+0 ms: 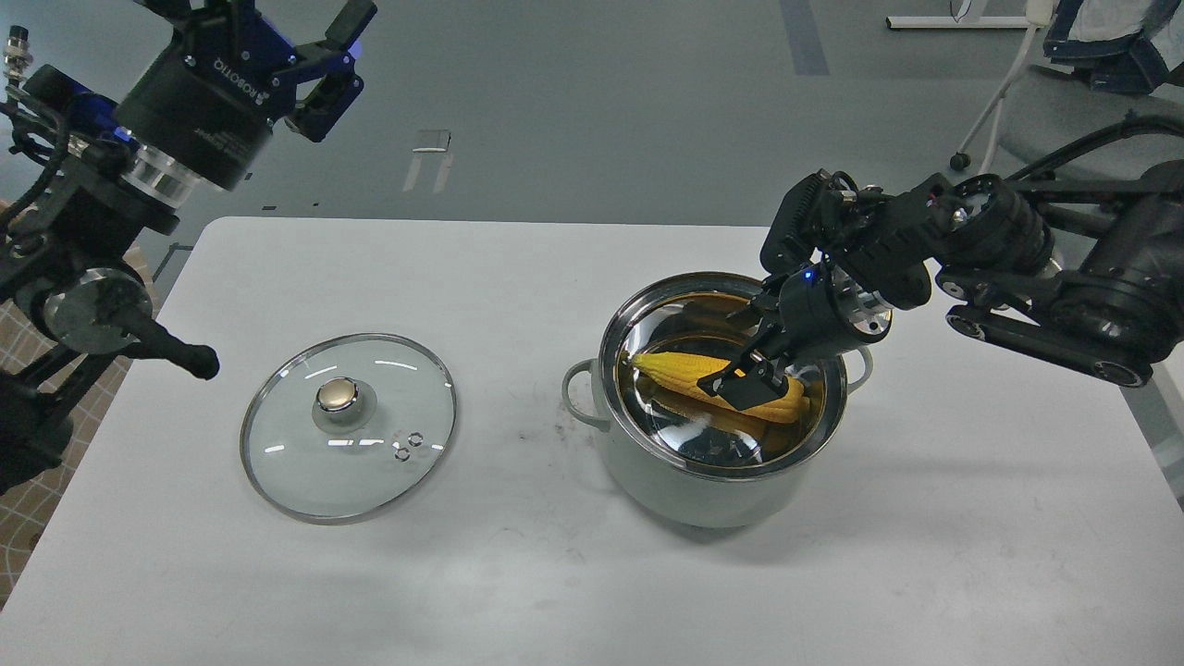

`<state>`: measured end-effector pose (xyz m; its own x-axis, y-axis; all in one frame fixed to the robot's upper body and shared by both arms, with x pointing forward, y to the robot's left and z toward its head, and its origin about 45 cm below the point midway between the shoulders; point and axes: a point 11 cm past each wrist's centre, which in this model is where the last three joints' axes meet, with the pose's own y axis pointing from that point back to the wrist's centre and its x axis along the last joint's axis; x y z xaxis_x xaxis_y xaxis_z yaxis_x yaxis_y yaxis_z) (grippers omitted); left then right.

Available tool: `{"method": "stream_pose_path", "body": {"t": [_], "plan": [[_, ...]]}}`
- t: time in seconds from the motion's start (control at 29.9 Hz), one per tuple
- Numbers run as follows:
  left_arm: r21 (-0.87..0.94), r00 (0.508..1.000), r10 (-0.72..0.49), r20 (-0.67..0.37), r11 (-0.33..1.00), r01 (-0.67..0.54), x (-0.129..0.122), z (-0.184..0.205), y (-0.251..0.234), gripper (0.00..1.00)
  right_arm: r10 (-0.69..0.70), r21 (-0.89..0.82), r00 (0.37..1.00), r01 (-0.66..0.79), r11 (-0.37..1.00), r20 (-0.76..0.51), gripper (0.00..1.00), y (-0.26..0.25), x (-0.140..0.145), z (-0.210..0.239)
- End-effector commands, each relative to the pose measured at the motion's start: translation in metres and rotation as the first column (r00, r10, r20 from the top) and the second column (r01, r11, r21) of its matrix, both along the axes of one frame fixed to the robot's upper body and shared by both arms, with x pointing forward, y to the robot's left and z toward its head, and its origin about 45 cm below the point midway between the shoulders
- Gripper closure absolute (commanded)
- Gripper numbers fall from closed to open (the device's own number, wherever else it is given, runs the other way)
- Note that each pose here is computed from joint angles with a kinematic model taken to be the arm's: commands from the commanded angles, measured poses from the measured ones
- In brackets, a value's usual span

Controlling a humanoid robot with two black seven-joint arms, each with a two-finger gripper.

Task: Open pot and put corn in
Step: 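Open the right gripper and raise the right arm away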

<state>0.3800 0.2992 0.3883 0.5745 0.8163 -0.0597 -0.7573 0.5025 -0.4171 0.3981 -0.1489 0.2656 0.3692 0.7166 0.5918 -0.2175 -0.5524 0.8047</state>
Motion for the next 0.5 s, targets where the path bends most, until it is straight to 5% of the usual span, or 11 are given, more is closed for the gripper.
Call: {"method": "stream_pose_path", "body": {"t": [0.0, 0.23, 0.47], "plan": [[-0.002, 1.0, 0.004, 0.005, 1.0, -0.004, 0.0, 0.002, 0.001, 0.06, -0.108, 0.131, 0.994, 0.104, 0.986, 0.021, 0.12, 0.004, 0.025, 0.039], [-0.006, 1.0, 0.015, -0.001, 1.0, -0.015, 0.002, -0.002, 0.002, 0.05, -0.355, 0.453, 0.933, 0.339, 0.825, -0.052, 0.1, -0.007, 0.074, 0.127], [-0.026, 0.998, 0.062, -0.033, 0.998, -0.062, 0.013, -0.015, 0.01, 0.02, -0.522, 0.727, 0.821, 0.502, 0.469, -0.23, 0.07, -0.067, 0.106, 0.199]]}}
